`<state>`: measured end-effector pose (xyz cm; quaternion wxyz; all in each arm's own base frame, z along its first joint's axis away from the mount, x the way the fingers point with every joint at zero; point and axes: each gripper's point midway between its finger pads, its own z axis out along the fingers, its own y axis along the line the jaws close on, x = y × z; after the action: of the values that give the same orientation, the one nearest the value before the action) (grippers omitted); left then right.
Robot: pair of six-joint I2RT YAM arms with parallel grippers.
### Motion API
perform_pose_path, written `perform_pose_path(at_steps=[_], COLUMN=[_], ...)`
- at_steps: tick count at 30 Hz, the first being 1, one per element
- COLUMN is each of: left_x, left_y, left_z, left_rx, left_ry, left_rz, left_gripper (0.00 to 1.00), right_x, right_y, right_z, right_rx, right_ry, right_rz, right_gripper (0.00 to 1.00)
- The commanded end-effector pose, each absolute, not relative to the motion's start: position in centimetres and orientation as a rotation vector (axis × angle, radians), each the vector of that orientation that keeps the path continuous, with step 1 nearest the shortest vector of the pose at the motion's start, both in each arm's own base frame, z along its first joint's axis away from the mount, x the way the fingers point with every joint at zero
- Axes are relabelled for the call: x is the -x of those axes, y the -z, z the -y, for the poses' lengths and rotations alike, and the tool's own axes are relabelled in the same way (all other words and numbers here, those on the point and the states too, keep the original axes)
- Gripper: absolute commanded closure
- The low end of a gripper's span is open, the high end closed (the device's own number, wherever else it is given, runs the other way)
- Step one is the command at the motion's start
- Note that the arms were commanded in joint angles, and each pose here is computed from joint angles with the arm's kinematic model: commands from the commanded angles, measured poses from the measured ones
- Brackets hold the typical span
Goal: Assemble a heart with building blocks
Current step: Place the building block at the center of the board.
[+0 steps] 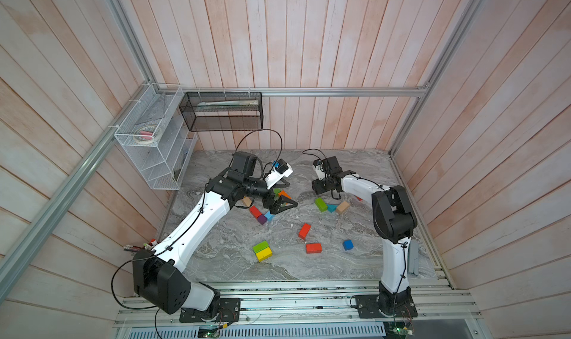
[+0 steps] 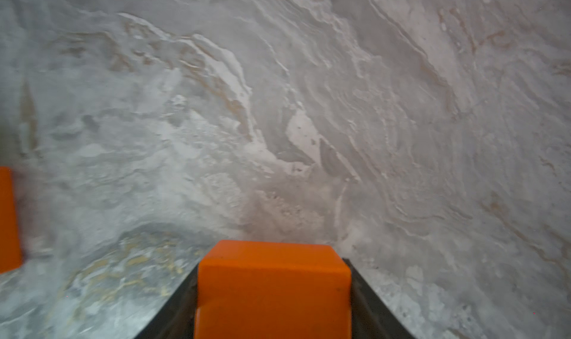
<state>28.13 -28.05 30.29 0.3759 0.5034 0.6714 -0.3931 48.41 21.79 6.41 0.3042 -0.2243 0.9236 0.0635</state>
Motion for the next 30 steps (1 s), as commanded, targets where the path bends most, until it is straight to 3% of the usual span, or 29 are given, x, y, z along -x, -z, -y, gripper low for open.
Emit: perform_pose_path(at_steps=[1, 12, 30], left_x=[-27.6, -27.7, -27.8], left_y=[-31.1, -31.4, -31.3], left_z=[28.0, 27.8, 27.8], left_rx=[-1.277, -1.263, -1.258], left_ry=[1.002, 0.988, 0.986], left_rz=[-1.688, -1.68, -1.687], left_gripper=[0.0, 0.0, 0.0], right_x=[-47.4, -42.4, -38.2], right_y=[-8.4, -8.6, -4.0], right_z=[-23.6, -29.4, -28.2], right_rx=[0.621, 0.641, 0.68], right_ry=[-0.182, -0.334, -0.267], right_rz=[-2.383, -2.393, -2.549], right_gripper=[0.45, 0.45, 0.44])
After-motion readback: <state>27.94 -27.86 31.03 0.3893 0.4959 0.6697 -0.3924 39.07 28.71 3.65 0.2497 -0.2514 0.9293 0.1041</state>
